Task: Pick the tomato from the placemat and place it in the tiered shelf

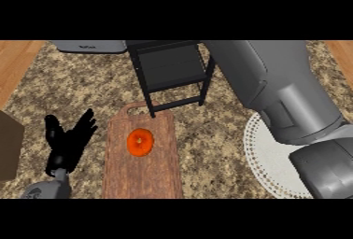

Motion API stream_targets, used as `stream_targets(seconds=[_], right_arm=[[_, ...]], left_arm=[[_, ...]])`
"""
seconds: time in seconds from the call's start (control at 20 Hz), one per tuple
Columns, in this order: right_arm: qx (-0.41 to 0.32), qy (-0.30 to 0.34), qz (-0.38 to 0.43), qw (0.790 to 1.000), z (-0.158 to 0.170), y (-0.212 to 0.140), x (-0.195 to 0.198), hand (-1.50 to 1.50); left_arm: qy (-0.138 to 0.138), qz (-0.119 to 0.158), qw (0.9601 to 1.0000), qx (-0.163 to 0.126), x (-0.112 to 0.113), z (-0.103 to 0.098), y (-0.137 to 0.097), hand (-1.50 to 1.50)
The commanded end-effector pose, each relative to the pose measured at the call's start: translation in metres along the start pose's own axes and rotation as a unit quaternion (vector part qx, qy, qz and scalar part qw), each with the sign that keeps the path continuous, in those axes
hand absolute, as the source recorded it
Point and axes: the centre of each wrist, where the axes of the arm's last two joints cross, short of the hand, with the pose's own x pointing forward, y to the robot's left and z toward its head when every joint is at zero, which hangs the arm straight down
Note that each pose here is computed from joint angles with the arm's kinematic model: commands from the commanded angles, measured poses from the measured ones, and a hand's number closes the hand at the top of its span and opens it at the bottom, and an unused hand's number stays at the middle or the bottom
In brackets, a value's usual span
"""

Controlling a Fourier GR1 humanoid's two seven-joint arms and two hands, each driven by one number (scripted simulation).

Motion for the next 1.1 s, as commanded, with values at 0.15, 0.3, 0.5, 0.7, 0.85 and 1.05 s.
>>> stream_targets(seconds=[0.15, 0.3, 0.5, 0.7, 0.85, 1.05], right_arm=[[-0.017, 0.014, -0.022, 1.000, -0.022, 0.003, -0.020, 1.50], [-0.008, 0.002, -0.031, 0.999, -0.028, 0.007, -0.029, 1.50], [-0.009, 0.000, -0.027, 1.000, -0.017, -0.008, -0.007, 1.50], [0.006, 0.001, 0.045, 0.999, -0.013, 0.015, -0.016, 1.50], [-0.040, 0.052, -0.106, 0.992, -0.026, -0.017, -0.012, 1.50], [-0.058, 0.067, -0.155, 0.984, -0.020, 0.007, -0.023, -1.50]], left_arm=[[0.001, 0.002, 1.0000, -0.006, 0.007, -0.008, 0.008, 0.00], [0.006, -0.004, 1.0000, -0.003, -0.014, 0.000, 0.001, 0.00], [0.003, -0.001, 1.0000, -0.002, 0.000, -0.005, 0.004, 0.00], [0.009, -0.004, 0.9999, 0.013, -0.003, 0.014, 0.026, 0.00], [0.003, 0.008, 1.0000, 0.002, -0.008, 0.003, 0.007, 0.00], [-0.003, -0.004, 1.0000, 0.006, -0.001, 0.004, 0.004, 0.00]])
